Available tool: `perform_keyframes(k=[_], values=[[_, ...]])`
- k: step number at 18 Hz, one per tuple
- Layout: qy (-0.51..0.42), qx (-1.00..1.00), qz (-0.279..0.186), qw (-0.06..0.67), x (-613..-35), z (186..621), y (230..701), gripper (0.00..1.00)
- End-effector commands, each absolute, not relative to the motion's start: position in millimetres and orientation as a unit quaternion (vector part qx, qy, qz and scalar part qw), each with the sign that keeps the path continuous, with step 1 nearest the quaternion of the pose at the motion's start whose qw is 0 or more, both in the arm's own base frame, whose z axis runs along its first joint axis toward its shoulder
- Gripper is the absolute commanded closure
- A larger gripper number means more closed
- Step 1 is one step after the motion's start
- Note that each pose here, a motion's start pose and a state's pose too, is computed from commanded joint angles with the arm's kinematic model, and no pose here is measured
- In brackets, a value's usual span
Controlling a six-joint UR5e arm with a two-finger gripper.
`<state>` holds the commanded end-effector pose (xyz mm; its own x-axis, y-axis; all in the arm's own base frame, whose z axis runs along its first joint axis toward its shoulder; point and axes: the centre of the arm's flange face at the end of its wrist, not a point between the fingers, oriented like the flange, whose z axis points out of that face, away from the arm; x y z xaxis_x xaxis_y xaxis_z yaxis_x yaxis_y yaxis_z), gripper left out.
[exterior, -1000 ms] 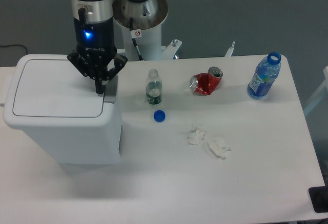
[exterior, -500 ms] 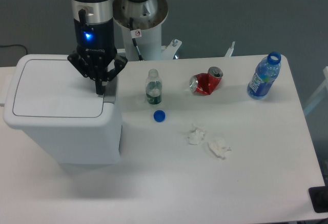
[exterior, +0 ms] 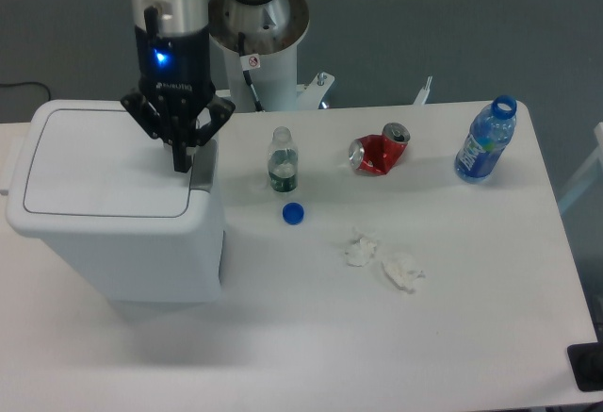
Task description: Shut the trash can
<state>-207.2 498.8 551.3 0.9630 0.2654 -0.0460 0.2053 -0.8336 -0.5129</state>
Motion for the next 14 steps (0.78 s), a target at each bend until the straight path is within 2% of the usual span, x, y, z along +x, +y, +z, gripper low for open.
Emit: perform_keyframes(k=[3,6,9,14], values=[[-0.153,-0.95,0.074,0.263,-247,557,483,0.0],[-0.116,-0.957,0.105,0.244,-296,552,463,0.0],[-0.086,-0.968,0.113,0.207,-353,518,449,0.0],[-0.015,-0.988,0.114,0.104,-422,440,448,0.0]])
